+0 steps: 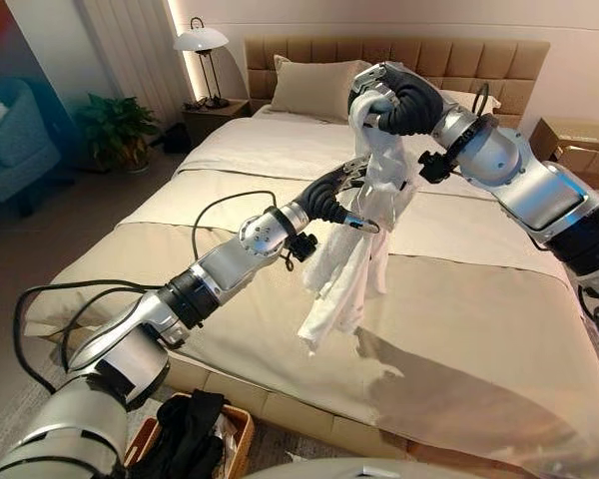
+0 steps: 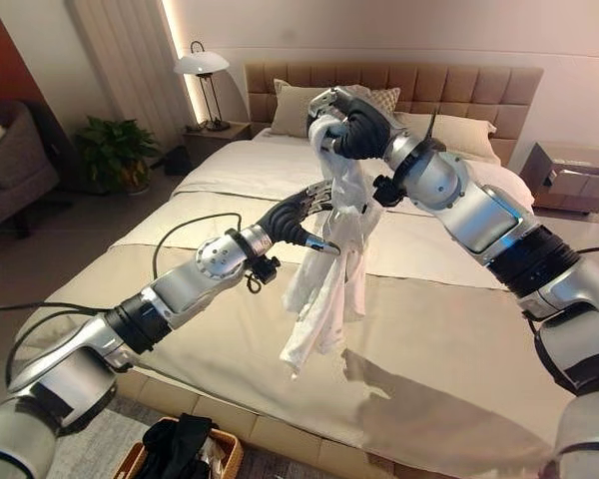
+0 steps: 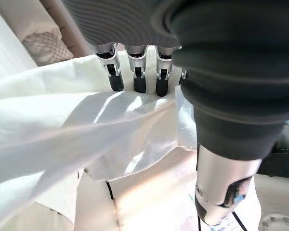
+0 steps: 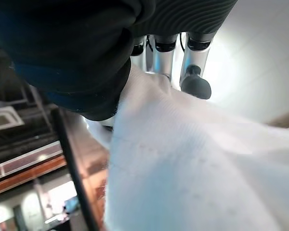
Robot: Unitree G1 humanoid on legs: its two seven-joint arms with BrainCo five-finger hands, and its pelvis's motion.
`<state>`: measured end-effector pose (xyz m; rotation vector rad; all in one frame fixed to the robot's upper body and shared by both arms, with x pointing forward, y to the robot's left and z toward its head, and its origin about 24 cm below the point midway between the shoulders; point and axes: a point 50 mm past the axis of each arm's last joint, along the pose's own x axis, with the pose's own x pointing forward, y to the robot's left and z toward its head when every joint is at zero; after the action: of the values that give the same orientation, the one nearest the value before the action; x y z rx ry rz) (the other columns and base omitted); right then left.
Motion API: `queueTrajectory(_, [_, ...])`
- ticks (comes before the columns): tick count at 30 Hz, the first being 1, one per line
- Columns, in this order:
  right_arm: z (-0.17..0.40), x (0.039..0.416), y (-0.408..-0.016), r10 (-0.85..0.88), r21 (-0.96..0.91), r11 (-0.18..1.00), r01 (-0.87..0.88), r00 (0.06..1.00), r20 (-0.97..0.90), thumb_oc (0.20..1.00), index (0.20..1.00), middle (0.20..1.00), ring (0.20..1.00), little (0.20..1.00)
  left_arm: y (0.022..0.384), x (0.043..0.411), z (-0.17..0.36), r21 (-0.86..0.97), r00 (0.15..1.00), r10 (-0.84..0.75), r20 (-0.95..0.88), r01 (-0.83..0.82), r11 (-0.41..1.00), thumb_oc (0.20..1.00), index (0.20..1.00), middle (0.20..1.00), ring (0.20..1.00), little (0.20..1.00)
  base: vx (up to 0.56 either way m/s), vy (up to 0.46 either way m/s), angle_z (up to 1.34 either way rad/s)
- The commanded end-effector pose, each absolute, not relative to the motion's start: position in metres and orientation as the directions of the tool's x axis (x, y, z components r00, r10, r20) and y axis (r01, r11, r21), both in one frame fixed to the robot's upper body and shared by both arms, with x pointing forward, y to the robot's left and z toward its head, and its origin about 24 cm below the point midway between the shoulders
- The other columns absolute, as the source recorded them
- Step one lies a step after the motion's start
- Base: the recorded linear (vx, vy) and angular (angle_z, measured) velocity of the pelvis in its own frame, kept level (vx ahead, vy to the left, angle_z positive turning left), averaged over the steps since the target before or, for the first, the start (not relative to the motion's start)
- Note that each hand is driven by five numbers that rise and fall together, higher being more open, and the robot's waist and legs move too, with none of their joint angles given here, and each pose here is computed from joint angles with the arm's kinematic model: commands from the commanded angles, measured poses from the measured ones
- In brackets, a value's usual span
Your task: Pick up clothes into the bucket
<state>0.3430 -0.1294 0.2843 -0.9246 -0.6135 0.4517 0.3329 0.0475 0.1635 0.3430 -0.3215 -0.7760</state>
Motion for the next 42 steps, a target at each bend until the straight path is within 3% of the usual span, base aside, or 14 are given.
queueTrajectory(1, [0.322, 0.318, -0.110, 0.666, -0.773, 0.627, -0.097, 0.581, 0.467, 0.200, 0.200, 0.200, 0.200, 0.200, 0.037, 0.347, 0.161, 0.450, 0.705, -0.698, 0.127, 0.586, 0.674, 1.000, 1.000, 1.000, 1.000, 1.000, 0.00, 0.000, 0.00])
queueTrajectory(9, [0.321, 0.309, -0.101, 0.692, -0.751, 0.643, -0.152, 0.537, 0.483, 0.200, 0.200, 0.200, 0.200, 0.200, 0.019, 0.333, 0.153, 0.282, 0.646, -0.757, 0.099, 0.711, 0.644, 1.000, 1.000, 1.000, 1.000, 1.000, 0.00, 0.000, 0.00])
queueTrajectory(14, [0.323, 0.301, -0.102, 0.685, -0.737, 0.663, -0.135, 0.508, 0.523, 0.200, 0.200, 0.200, 0.200, 0.200, 0.016, 0.337, 0.153, 0.375, 0.683, -0.721, 0.115, 0.642, 0.668, 1.000, 1.000, 1.000, 1.000, 1.000, -0.01, -0.001, 0.06])
queueTrajectory(18, [0.327, 0.302, -0.106, 0.653, -0.708, 0.697, -0.115, 0.509, 0.561, 0.200, 0.200, 0.200, 0.200, 0.200, 0.012, 0.337, 0.147, 0.350, 0.694, -0.711, 0.115, 0.641, 0.683, 1.000, 1.000, 1.000, 1.000, 1.000, -0.01, -0.004, 0.08])
queueTrajectory(24, [0.331, 0.328, -0.137, 0.511, -0.704, 0.707, 0.064, 0.641, 0.572, 0.200, 0.200, 0.200, 0.200, 0.200, 0.018, 0.333, 0.150, 0.349, 0.672, -0.730, 0.127, 0.658, 0.667, 1.000, 1.000, 1.000, 1.000, 1.000, 0.00, 0.002, 0.01])
queueTrajectory(31, [0.322, 0.363, -0.211, 0.203, -0.720, 0.628, 0.294, 0.832, 0.516, 0.200, 0.200, 0.200, 0.200, 0.200, 0.031, 0.327, 0.162, 0.336, 0.646, -0.745, 0.165, 0.674, 0.658, 1.000, 1.000, 1.000, 1.000, 1.000, 0.00, 0.003, 0.01])
queueTrajectory(35, [0.322, 0.372, -0.241, 0.067, -0.738, 0.567, 0.365, 0.873, 0.483, 0.200, 0.200, 0.200, 0.200, 0.200, 0.034, 0.323, 0.169, 0.341, 0.627, -0.758, 0.179, 0.683, 0.646, 1.000, 1.000, 1.000, 1.000, 1.000, 0.00, 0.007, 0.10])
queueTrajectory(42, [0.325, 0.376, -0.261, -0.030, -0.749, 0.515, 0.418, 0.882, 0.471, 0.200, 0.200, 0.200, 0.200, 0.200, 0.039, 0.323, 0.181, 0.334, 0.623, -0.751, 0.219, 0.675, 0.657, 1.000, 1.000, 1.000, 1.000, 1.000, -0.01, 0.002, 0.04])
